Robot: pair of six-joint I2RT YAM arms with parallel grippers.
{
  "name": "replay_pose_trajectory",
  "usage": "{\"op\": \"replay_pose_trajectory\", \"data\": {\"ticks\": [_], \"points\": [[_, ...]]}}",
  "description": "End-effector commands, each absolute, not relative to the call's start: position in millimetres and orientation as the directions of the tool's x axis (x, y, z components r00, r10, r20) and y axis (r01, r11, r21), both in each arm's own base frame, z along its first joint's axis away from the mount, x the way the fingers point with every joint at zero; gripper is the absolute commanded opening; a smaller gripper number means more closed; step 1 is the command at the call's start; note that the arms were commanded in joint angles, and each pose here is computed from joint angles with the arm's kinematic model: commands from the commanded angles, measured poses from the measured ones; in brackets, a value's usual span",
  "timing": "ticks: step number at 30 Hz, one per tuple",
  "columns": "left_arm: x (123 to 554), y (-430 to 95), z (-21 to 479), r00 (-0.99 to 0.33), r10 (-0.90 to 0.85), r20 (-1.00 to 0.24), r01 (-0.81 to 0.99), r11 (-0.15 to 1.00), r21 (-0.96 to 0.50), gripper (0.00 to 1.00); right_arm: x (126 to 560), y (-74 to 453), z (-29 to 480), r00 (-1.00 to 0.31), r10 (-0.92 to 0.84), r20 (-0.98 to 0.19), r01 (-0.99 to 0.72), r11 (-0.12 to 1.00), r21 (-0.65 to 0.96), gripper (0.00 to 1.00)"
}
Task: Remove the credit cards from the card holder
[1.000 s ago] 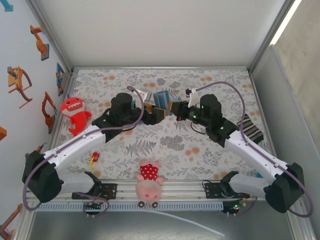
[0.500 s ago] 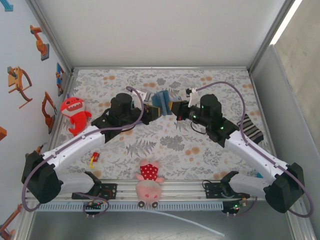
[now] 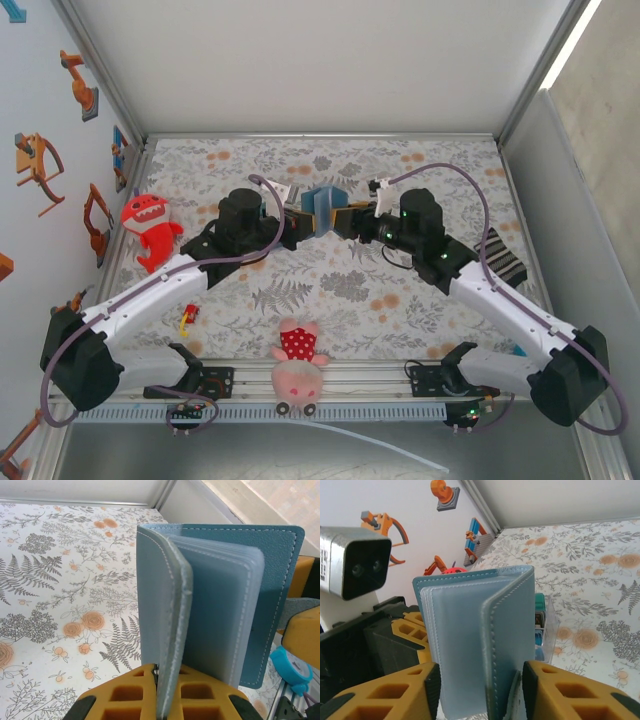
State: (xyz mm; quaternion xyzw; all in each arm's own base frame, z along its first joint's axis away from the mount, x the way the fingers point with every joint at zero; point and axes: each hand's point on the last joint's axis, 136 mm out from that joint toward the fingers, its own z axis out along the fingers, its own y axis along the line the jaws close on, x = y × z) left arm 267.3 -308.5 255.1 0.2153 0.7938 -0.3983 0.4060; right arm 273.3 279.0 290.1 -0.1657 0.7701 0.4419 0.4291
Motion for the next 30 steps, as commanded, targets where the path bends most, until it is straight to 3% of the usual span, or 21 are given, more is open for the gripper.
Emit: {"op": "replay_pose_trajectory", "data": {"ticks": [1,7,16,21,30], "points": [[264,-310,277,-0.534,-0.021,-0.845,0.695,0.558,-0.453,0.0,270,287,308,-0.545,0.111,-0.831,-0.677,0.527,0.515,0.56],[266,-312,281,-0.541,-0.043,-0.84,0.69,0.548,-0.472,0.0,275,290,300,-0.527,0.061,-0.848,-0.667,0.589,0.456,0.72],[260,-314,283,-0.55,-0.049,-0.834,0.699,0.521,-0.491,0.0,284,291,294,-0.512,0.031,-0.858,-0.652,0.637,0.412,0.74],[255,-315,288,-0.537,-0.055,-0.842,0.72,0.489,-0.492,0.0,288,288,291,-0.513,0.031,-0.858,-0.633,0.662,0.403,0.72],[252,-315,288,-0.542,-0.051,-0.839,0.728,0.471,-0.499,0.0,292,278,293,-0.497,0.057,-0.866,-0.599,0.7,0.39,0.55]]}}
